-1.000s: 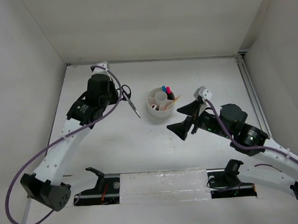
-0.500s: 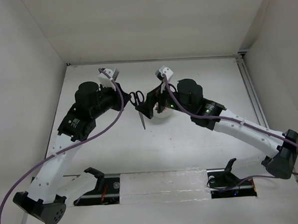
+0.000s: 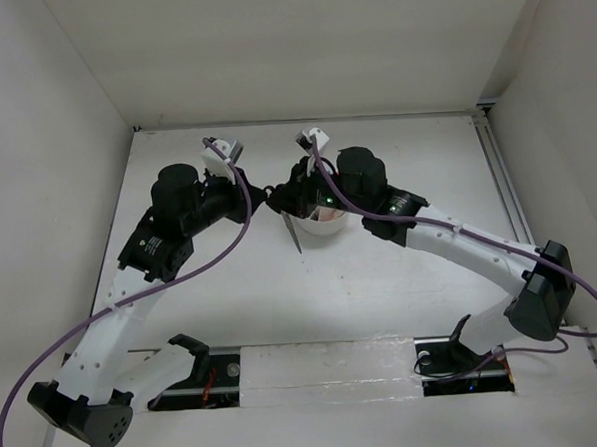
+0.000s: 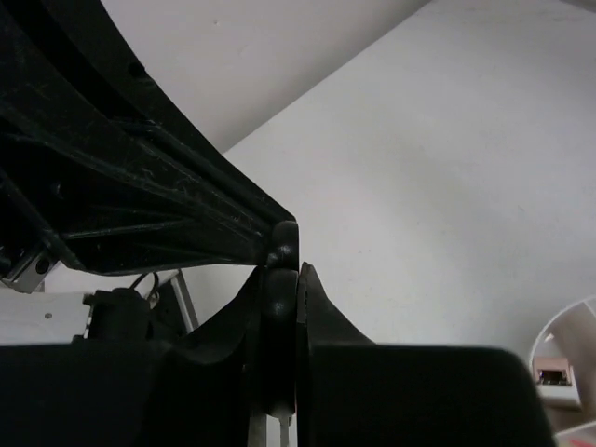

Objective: Sort the stationery into containers
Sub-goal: Place the scissors in the storage box.

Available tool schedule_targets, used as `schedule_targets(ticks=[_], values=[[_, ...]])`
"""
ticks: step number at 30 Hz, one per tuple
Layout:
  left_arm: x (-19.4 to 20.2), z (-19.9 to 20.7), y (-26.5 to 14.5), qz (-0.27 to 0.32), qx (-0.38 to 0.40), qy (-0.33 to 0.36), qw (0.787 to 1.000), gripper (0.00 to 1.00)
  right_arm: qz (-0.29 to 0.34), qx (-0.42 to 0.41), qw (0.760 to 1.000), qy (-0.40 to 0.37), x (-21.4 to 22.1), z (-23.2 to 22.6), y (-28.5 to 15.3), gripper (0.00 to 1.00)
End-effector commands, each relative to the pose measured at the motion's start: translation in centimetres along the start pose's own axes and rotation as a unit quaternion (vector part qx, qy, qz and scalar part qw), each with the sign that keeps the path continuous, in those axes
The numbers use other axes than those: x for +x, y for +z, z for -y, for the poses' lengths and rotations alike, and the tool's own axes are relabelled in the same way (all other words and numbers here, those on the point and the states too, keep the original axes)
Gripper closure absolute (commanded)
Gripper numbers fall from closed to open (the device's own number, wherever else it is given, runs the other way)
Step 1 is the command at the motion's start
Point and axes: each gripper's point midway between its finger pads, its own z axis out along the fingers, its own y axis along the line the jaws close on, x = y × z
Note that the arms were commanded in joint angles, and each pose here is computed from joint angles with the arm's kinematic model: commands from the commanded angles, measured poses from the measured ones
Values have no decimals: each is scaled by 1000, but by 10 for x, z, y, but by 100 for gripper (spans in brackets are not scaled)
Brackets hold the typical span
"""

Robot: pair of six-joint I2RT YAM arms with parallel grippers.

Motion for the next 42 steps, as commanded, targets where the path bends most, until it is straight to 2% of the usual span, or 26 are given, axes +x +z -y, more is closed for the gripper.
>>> schedule_targets(ticks=[1, 3, 4, 5, 6, 7, 11, 13, 17, 22, 23, 29, 31, 36, 42], values=[[-17, 12, -3, 34, 31, 22, 999, 100, 56, -39, 998, -13, -44, -17, 2, 97], [-20, 10, -5, 41, 20, 23, 999, 100, 49, -30, 998, -10, -42, -9, 4, 100], [-21, 7, -5, 43, 10, 18, 999, 83, 47, -35, 998, -11, -41, -11, 3, 100], [-25, 0, -8, 54, -11, 18, 998, 58, 46, -27, 999, -9, -39, -3, 3, 100], [-27, -6, -11, 65, -33, 11, 997, 23, 45, -27, 999, -9, -40, 0, 2, 100], [-34, -13, -14, 81, -55, 3, 995, 0, 42, -24, 999, -13, -39, 11, 0, 100], [-38, -59, -30, 131, -171, -59, 975, 0, 62, -58, 990, -109, -49, 25, -16, 100], [-30, -80, -35, 141, -216, -79, 963, 0, 107, -97, 974, -175, -66, 17, -26, 100], [-24, -73, -34, 133, -195, -72, 969, 0, 177, -91, 954, -226, -97, 38, -52, 100], [-15, -68, -30, 123, -176, -62, 975, 0, 186, -107, 942, -258, -93, 64, -37, 100], [-17, -63, -28, 124, -160, -55, 978, 0, 213, -111, 930, -278, -99, 62, -37, 100], [-12, -58, -22, 114, -140, -55, 982, 0, 240, -85, 926, -278, -90, 103, -22, 100], [-11, -56, -22, 111, -135, -50, 983, 0, 266, -75, 918, -286, -93, 109, -25, 100], [-9, -56, -18, 105, -131, -51, 985, 0, 243, -77, 931, -261, -72, 133, -20, 100], [-6, -52, -15, 97, -119, -51, 987, 0, 248, -81, 930, -258, -55, 138, -24, 100]])
